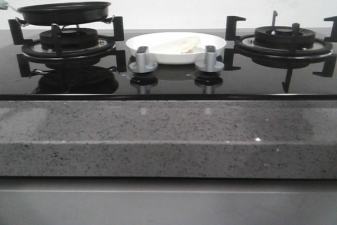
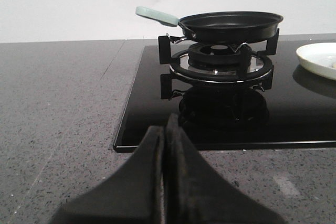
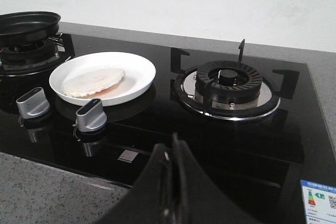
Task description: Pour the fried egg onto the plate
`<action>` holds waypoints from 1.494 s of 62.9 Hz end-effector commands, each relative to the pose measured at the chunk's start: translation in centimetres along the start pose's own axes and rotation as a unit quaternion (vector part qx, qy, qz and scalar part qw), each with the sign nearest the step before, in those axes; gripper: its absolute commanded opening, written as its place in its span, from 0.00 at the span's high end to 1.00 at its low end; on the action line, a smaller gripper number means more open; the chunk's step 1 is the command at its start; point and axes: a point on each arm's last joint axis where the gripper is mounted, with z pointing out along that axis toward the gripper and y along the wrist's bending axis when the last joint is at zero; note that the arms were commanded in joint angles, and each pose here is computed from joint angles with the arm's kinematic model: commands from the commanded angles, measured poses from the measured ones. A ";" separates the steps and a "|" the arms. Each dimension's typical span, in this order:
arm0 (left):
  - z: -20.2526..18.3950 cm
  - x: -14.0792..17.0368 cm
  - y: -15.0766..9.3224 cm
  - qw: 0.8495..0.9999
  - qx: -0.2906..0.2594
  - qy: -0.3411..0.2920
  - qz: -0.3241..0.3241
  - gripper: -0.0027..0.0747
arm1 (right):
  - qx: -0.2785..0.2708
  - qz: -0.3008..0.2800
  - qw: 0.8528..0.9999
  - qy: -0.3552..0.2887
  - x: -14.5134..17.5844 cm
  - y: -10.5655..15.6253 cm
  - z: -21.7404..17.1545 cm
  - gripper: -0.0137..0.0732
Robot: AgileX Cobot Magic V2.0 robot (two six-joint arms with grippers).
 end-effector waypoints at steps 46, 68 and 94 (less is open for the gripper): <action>-0.1 -0.5 0.1 0.999 -0.007 -0.039 -0.011 0.99 | 0.009 -0.005 0.999 -0.053 -1.7 -0.1 -0.2 0.97; -0.1 -0.5 0.1 0.999 -0.007 -0.039 -0.011 0.99 | 0.018 -0.022 0.998 -0.051 -0.8 -0.3 0.1 0.97; -0.1 -0.5 0.1 0.999 -0.007 -0.039 -0.011 0.99 | 0.125 0.018 0.989 -0.082 8.2 -2.0 -0.9 0.97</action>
